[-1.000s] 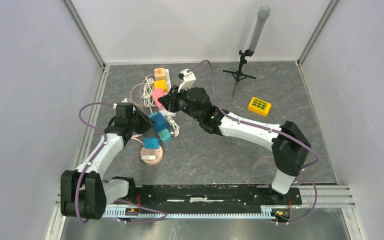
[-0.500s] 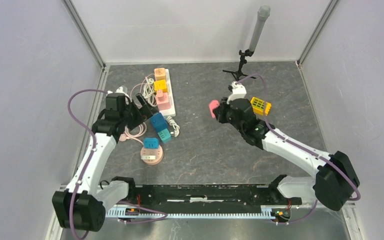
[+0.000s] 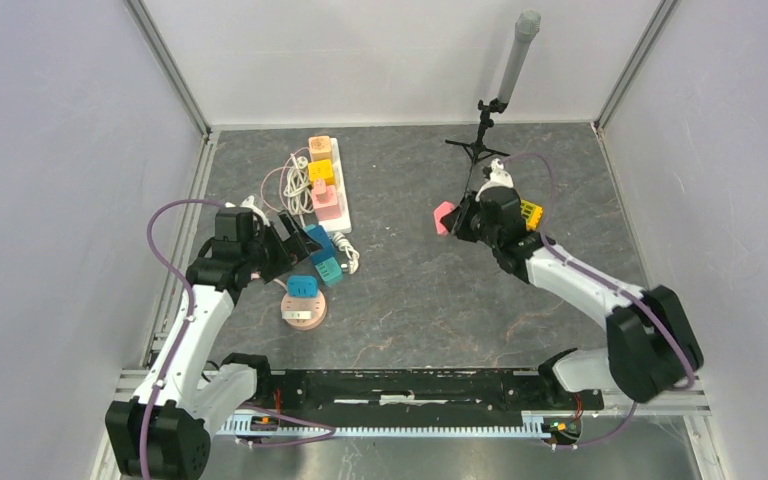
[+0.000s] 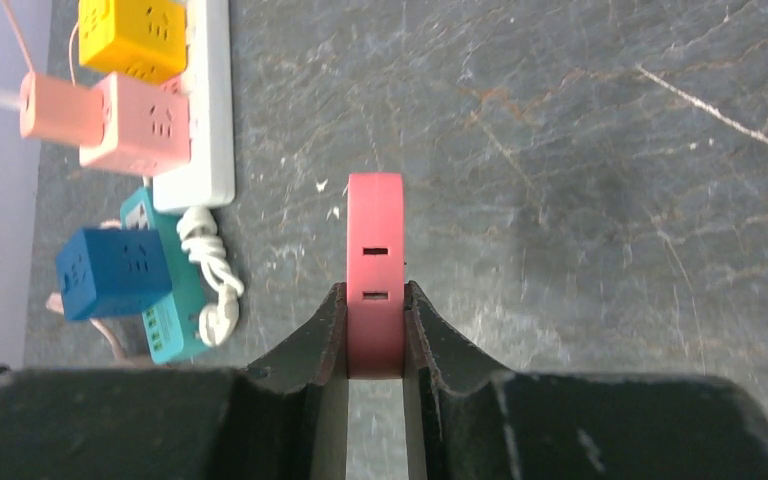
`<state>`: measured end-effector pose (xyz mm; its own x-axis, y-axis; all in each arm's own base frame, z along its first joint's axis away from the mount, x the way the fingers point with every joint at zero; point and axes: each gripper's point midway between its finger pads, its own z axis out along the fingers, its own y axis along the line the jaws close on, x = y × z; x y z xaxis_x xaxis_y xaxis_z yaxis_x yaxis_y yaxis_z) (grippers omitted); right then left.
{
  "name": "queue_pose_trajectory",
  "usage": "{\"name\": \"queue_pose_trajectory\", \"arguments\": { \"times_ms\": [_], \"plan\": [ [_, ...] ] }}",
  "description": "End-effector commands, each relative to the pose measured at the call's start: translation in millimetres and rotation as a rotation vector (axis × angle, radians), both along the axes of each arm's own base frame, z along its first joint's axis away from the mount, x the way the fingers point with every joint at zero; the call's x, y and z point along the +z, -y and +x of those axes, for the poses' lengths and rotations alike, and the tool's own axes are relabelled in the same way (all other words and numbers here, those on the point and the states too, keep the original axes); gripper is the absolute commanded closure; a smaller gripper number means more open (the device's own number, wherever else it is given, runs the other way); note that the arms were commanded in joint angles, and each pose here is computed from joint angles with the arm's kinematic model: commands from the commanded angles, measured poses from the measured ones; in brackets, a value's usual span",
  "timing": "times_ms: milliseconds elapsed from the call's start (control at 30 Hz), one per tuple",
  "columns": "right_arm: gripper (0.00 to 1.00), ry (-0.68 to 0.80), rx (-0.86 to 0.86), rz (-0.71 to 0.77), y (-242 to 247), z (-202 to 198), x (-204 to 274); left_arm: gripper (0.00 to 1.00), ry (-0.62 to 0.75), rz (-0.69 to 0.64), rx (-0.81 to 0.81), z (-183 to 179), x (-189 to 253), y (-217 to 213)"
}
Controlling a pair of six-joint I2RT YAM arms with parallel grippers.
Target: Pull the plug off the socket
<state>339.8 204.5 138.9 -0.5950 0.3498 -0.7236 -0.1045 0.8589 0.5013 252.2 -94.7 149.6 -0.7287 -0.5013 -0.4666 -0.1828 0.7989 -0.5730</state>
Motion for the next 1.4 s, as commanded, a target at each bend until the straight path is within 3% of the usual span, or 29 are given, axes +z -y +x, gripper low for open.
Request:
{"name": "queue_pose_trajectory", "arguments": {
  "times_ms": [0,167,267,433,667,900,1133,1367],
  "plan": [
    [0.92,0.017,0.027,0.123,-12.6,39.6,18.3,0.0,0.054,-0.026,-0.082,-1.2,9.9,10.2],
    [0.88,-0.049,0.092,0.173,-23.8,61.7,-7.7,0.0,0.059,-0.021,-0.081,-1.0,11.8,9.4],
    [0.77,-0.107,0.131,0.244,-29.1,62.6,-27.0,0.0,0.067,-0.045,-0.087,-0.7,12.5,13.2],
    [0.62,-0.145,0.089,0.242,-10.1,71.1,-49.9,0.0,0.067,-0.044,-0.095,0.7,14.9,14.0],
    [0.58,-0.216,0.035,0.194,10.7,70.7,-79.0,0.0,0.064,-0.058,-0.092,-0.6,12.7,15.4],
    [0.54,-0.121,0.094,0.143,6.1,68.4,-54.5,0.0,0.06,-0.041,-0.078,2.4,10.8,12.2],
    [0.21,0.099,0.218,0.021,-42.6,30.2,7.0,0.0,0.023,0.008,-0.034,6.6,3.8,2.2],
    [0.11,0.306,0.314,-0.038,-119.8,-14.1,53.2,0.0,0.054,0.081,0.075,15.6,8.3,-18.3]
  ]
}}
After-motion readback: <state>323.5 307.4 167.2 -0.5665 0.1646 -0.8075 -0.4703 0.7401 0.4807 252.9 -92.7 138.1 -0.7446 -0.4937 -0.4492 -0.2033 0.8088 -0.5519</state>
